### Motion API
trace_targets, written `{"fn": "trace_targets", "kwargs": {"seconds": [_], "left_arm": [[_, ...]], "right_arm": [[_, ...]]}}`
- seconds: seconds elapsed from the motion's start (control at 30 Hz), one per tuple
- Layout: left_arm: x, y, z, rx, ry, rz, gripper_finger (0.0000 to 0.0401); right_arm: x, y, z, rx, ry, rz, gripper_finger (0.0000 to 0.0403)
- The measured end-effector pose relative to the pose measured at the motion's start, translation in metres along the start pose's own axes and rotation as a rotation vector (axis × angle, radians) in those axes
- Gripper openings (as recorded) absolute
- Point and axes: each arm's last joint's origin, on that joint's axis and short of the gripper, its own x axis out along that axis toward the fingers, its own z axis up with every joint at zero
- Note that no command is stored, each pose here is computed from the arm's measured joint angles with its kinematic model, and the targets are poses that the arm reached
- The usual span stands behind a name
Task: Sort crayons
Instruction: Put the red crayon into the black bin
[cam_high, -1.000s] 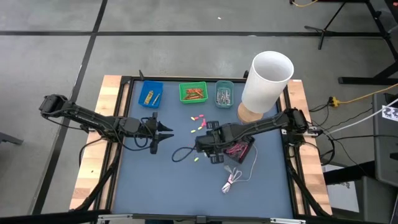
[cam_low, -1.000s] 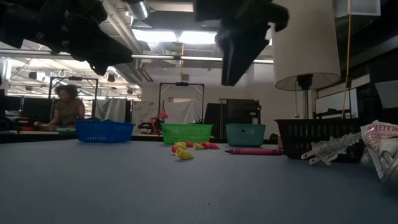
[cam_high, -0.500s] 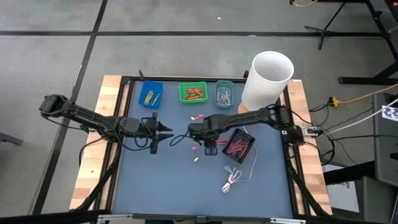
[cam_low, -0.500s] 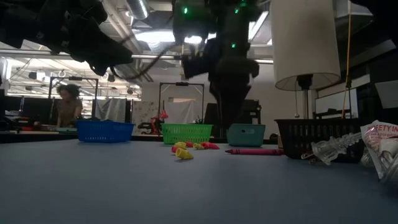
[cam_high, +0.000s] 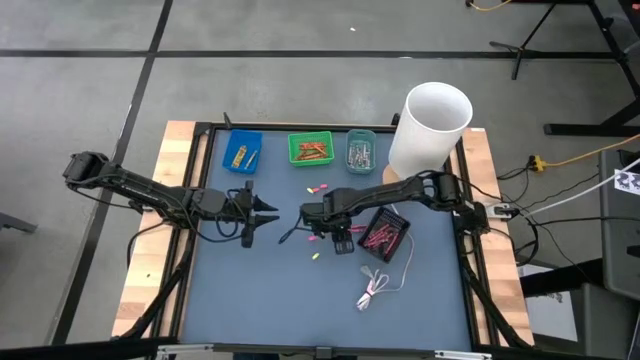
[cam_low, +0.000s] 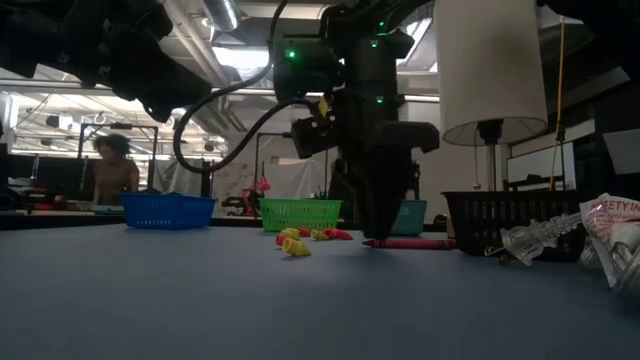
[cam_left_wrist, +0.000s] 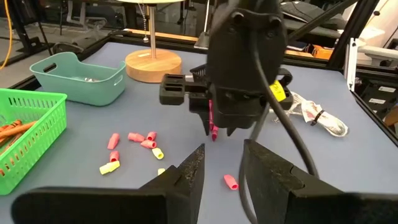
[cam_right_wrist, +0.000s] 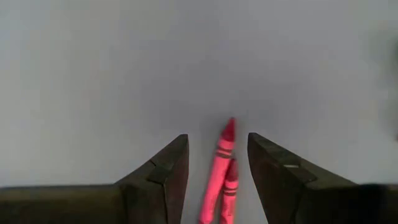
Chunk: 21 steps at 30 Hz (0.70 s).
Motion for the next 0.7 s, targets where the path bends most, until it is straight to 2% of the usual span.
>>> {"fn": "trace_targets", "kwargs": {"seconds": [0.2, 0.7], "left_arm": [[0.0, 0.0, -0.001, 0.003, 0.011, 0.003, 0.0096], [0.0, 0.0, -0.001, 0.003, 0.011, 0.002, 0.0096]], "right_arm": [[0.0, -0.002, 0.0, 0.004, -0.005, -0.011, 0.0159], [0.016, -0.002, 0.001, -0.003, 0.05, -0.001, 0.0083]]}}
